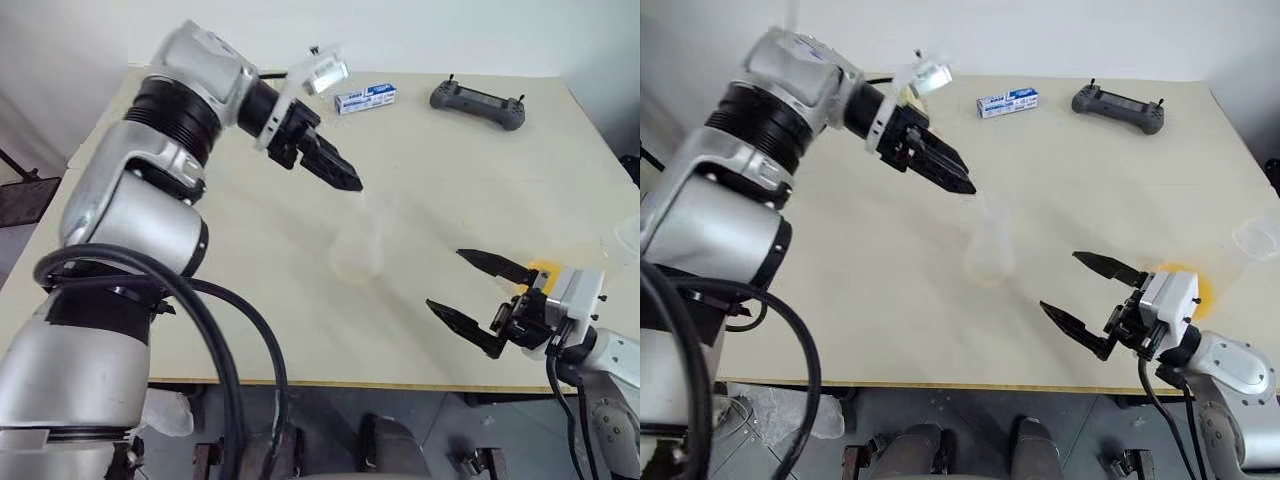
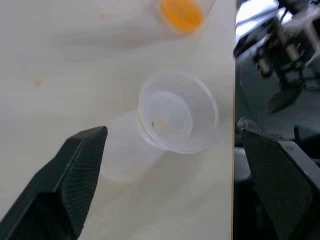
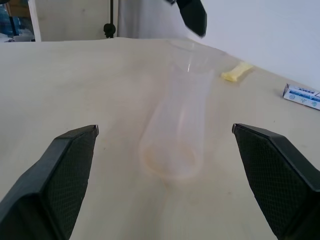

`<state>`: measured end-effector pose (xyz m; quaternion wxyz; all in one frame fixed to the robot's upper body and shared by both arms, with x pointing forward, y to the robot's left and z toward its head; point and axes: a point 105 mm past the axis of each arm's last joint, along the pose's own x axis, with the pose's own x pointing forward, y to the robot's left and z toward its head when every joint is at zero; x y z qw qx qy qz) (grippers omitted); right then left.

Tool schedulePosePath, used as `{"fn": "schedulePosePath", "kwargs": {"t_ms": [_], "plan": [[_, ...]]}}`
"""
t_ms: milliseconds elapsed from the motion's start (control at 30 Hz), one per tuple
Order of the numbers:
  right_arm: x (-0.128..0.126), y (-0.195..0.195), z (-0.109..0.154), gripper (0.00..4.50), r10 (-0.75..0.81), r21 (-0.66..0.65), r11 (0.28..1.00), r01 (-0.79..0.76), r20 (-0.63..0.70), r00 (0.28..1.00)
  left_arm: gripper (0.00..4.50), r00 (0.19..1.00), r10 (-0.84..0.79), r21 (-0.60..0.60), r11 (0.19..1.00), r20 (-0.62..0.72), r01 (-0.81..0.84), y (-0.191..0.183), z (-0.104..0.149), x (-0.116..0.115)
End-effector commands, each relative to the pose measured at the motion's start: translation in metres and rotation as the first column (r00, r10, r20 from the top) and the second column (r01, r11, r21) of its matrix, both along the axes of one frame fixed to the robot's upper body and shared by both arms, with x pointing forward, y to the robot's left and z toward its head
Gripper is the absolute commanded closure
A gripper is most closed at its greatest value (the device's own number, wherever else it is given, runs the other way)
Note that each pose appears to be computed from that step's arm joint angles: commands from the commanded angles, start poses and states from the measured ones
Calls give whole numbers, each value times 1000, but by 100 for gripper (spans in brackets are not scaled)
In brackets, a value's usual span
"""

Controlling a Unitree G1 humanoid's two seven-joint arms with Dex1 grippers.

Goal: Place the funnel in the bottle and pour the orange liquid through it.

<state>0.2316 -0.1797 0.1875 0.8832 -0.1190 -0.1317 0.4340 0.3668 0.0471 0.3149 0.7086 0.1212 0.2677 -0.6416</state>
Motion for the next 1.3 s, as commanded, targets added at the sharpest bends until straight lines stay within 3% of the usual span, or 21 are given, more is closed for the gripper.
{"fn": "schedulePosePath", "kwargs": {"t_ms": [33, 267, 400, 467, 567, 733, 833, 1033, 1167, 1300], "plan": [[-6, -8, 18, 0, -60, -1, 998, 60, 66, 996, 5, 991, -121, -185, 974, 52, 129, 12, 16, -11], [-11, -18, 16, 0, -180, 10, 984, 180, 39, 983, 5, 953, 67, -494, 865, 295, 93, 39, 0, 0], [-14, -22, 17, 0, -260, 23, 966, 259, 40, 965, 5, 918, 157, -574, 814, 365, 89, 52, -20, -9], [-13, -30, 17, 0, -339, 28, 941, 338, 39, 940, 5, 860, 210, -631, 760, 464, 155, 57, -27, -17], [-12, -43, 8, 0, -454, -5, 891, 454, 28, 891, 5, 821, 245, -614, 774, 516, 156, 59, -58, -21], [-21, -58, -6, 0, -595, -22, 804, 595, -14, 803, 5, 833, 213, -592, 789, 510, 161, 61, -99, -30], [-28, -73, -7, 0, -704, 0, 710, 704, -9, 710, 5, 831, 156, -526, 831, 533, 181, 65, -121, -36], [-41, -90, -8, 0, -813, 40, 582, 812, -11, 583, 5, 831, 100, -479, 852, 548, 213, 68, -132, -40], [-44, -118, -15, 0, -891, 80, 450, 889, -32, 454, 5, 833, 94, -503, 832, 545, 235, 66, -129, -42], [-38, -136, -14, 0, -903, 101, 422, 901, -39, 427, 5, 831, 87, -495, 835, 550, 240, 67, -127, -42]]}}
